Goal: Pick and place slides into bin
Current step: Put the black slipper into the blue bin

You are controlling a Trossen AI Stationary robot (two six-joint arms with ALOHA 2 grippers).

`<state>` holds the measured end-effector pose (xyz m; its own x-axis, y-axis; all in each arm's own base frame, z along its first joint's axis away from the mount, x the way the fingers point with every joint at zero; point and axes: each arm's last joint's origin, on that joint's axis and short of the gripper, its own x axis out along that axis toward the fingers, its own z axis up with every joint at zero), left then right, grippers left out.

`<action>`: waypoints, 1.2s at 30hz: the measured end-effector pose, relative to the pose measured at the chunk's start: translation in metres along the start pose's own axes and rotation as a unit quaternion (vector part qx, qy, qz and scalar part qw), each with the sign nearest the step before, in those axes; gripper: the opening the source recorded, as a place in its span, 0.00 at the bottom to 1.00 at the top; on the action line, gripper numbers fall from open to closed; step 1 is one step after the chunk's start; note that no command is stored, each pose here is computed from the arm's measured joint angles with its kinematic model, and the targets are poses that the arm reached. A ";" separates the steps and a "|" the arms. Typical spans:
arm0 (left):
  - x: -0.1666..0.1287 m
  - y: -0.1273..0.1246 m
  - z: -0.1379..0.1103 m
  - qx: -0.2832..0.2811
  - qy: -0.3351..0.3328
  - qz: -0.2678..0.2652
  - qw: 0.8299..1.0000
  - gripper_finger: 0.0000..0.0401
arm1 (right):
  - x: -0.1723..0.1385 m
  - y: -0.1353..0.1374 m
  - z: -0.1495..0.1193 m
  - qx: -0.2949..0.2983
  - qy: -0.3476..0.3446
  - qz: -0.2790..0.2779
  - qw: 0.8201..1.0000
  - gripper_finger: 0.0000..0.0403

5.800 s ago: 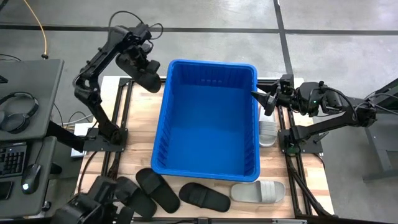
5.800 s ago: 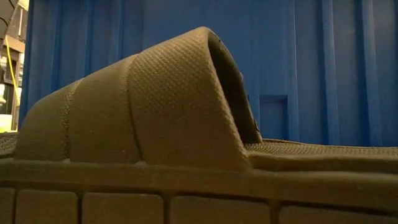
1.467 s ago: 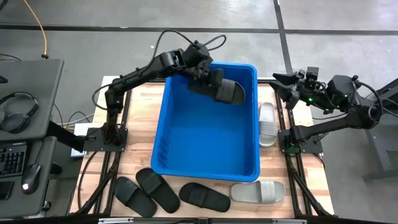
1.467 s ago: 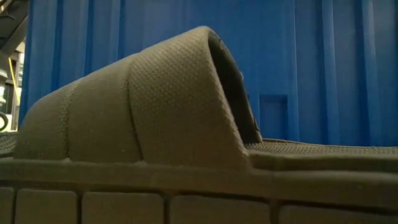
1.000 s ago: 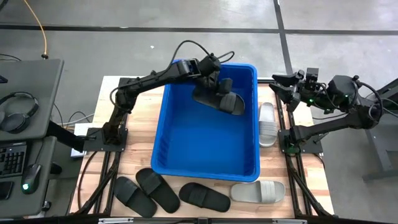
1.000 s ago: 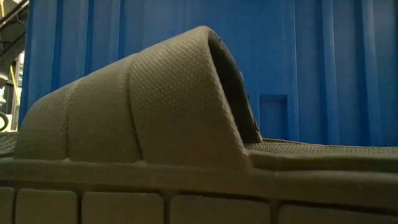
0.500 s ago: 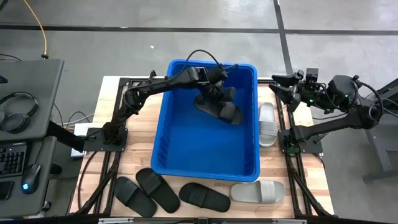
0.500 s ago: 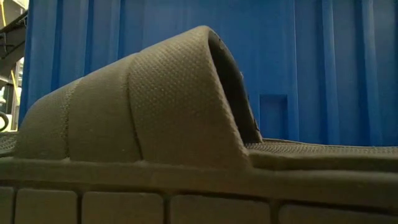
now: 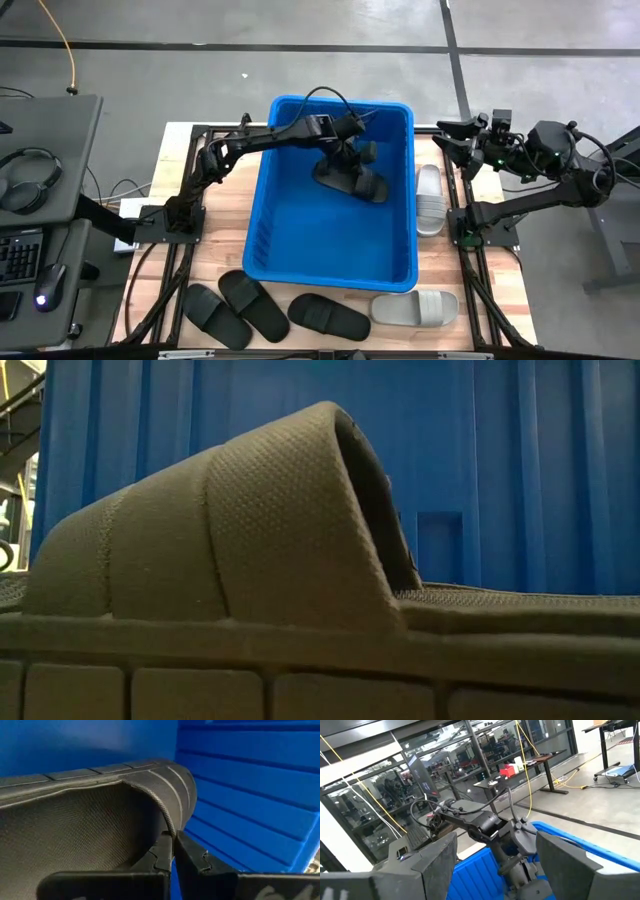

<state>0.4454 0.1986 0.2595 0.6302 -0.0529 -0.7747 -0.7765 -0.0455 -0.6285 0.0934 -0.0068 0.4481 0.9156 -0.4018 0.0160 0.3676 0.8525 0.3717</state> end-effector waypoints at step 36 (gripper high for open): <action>0.027 0.013 0.002 -0.053 0.015 0.032 0.998 0.00 | 0.001 0.000 -0.001 0.005 0.002 -0.002 1.000 0.65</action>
<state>0.4524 0.1987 0.2303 0.5800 -0.0884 -0.8098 -0.8117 -0.1466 -0.5654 0.0943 -0.0067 0.4474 0.9152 -0.4029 0.0106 0.3690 0.8482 0.3801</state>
